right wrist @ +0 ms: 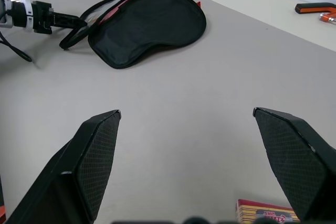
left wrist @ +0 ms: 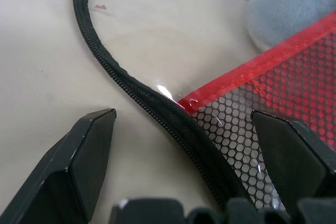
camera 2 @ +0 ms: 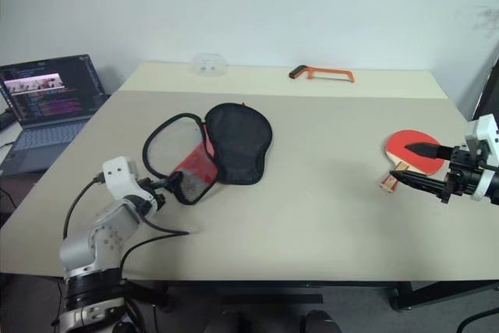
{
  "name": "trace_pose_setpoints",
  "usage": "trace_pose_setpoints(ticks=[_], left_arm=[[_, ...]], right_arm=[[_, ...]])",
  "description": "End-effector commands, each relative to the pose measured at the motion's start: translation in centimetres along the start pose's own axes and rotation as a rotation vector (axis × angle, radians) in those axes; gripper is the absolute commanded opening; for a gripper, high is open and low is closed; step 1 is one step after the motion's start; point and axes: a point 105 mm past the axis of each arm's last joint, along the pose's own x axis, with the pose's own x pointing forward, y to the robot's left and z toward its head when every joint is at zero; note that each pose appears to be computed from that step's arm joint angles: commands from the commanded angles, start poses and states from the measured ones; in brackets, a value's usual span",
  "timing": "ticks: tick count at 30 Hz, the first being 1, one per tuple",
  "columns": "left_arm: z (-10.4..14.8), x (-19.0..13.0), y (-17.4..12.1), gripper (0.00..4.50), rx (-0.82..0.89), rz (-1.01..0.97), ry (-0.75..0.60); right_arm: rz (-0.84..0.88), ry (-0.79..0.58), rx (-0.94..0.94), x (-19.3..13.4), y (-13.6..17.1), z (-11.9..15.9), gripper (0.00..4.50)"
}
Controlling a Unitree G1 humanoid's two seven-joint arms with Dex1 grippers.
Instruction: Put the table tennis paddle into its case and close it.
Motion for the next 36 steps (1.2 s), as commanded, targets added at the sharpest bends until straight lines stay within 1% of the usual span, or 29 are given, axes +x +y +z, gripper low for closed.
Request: trace_pose_setpoints(ticks=[1, 3, 8, 12, 13, 14, 20, 27, 32, 36], left_arm=[[1.0, 0.2, -2.3, 4.32, -0.002, -0.085, -0.024], [1.5, 0.3, -2.6, 3.91, -0.003, -0.099, -0.030], [2.4, 0.6, -3.1, 2.10, 0.010, -0.122, -0.047], [3.2, 0.6, -3.8, 0.56, 0.019, -0.154, -0.073], [3.5, 0.6, -4.0, 0.23, -0.001, -0.163, -0.084], [3.7, 0.6, -4.1, 0.06, -0.015, -0.169, -0.090], [5.5, 1.1, -6.2, 0.06, 0.038, -0.224, -0.126], [7.4, 2.7, -10.5, 0.06, 0.108, -0.300, -0.153], [6.8, 4.3, -13.6, 0.06, 0.148, -0.362, -0.111], [6.1, 4.7, -16.0, 0.06, 0.187, -0.438, -0.072]], right_arm=[[0.004, -0.010, -0.038, -0.1, -0.1, 1.1, 4.49], [0.005, -0.010, -0.041, 0.0, -0.1, 1.1, 4.50], [0.000, -0.013, -0.046, -0.1, -0.2, 1.3, 4.50], [0.000, -0.014, -0.047, 0.0, -0.1, 1.3, 4.50], [0.000, -0.015, -0.047, 0.0, 0.0, 1.3, 4.50], [-0.001, -0.015, -0.047, 0.0, 0.0, 1.3, 4.50], [-0.009, -0.020, -0.048, 0.1, -0.1, 1.3, 4.50], [-0.019, -0.026, -0.050, 0.2, -0.2, 1.3, 4.50], [-0.027, -0.029, -0.053, 0.1, -0.1, 1.3, 4.50], [-0.033, -0.029, -0.054, 0.0, -0.1, 1.4, 4.50]])
